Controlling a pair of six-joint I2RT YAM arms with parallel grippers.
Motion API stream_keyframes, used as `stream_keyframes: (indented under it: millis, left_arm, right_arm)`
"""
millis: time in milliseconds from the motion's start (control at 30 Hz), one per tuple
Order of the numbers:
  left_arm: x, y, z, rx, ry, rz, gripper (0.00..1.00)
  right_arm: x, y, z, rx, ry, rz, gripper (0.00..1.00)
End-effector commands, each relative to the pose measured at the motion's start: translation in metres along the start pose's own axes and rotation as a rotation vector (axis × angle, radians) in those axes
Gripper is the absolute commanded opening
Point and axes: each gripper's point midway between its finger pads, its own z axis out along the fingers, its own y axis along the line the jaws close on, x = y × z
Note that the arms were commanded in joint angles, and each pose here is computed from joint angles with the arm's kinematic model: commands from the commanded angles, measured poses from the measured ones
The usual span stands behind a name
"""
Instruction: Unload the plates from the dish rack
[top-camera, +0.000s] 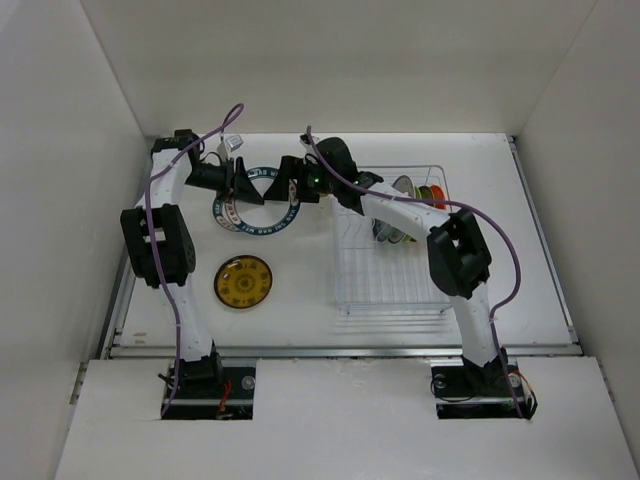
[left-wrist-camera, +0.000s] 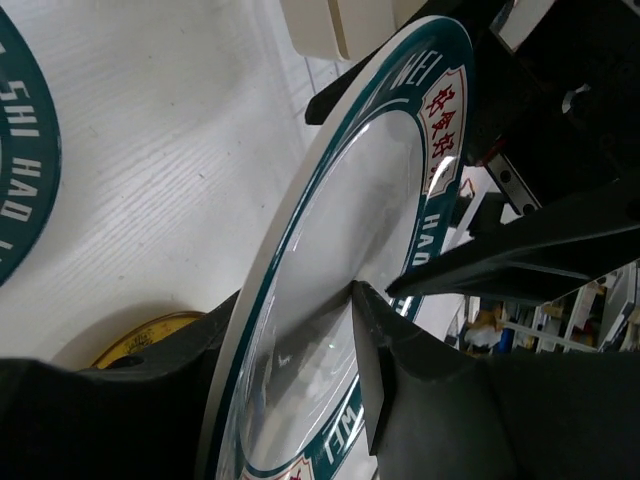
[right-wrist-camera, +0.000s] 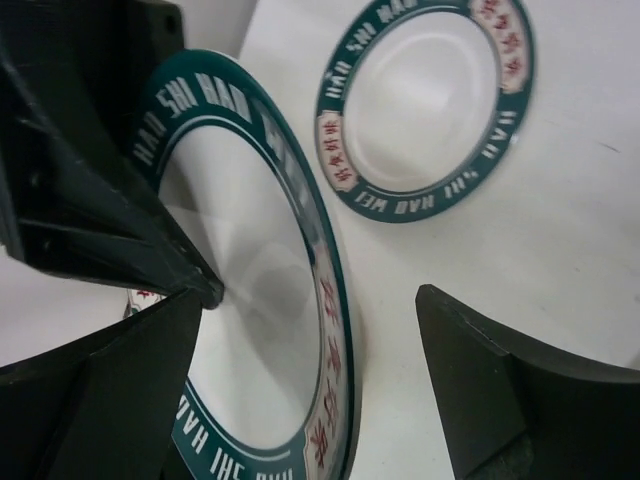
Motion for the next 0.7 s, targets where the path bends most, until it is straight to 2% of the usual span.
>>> stream_keyframes:
  millis: [0,167,333,500,667]
  left_arm:
    - [-0.015,-0.025,-0.013,-0.005,-0.083,0.033,0.0]
    - [-0.028,-0.012,-0.024,-0.016,-0.125,-0.011,0.0]
    - [-0.036,0.007,-0.028,-0.053,-0.143,-0.053,0.0]
    - [-0.047,0.039,-0.038,-0.202,-0.186,-0.067,0.0]
    - [-0.059,0.067,-0.04,-0.286,-0.227,-0.115,0.0]
  right_arm:
    - [-0.042,0.02,-0.026,0.094,-0.12,-0.053,0.94]
    - [-0.058,-0.005,-0.038,0.274,-0.196,-0.036,0.95]
    - [-0.067,-0.007,-0.051,0.329,-0.244,-0.017,0.97]
    - [-0.088,0.002,-0.075,0.377,-0.326,-0.023,0.97]
    - [-0.09,0.005,-0.095,0.421,-0.325,-0.057,0.97]
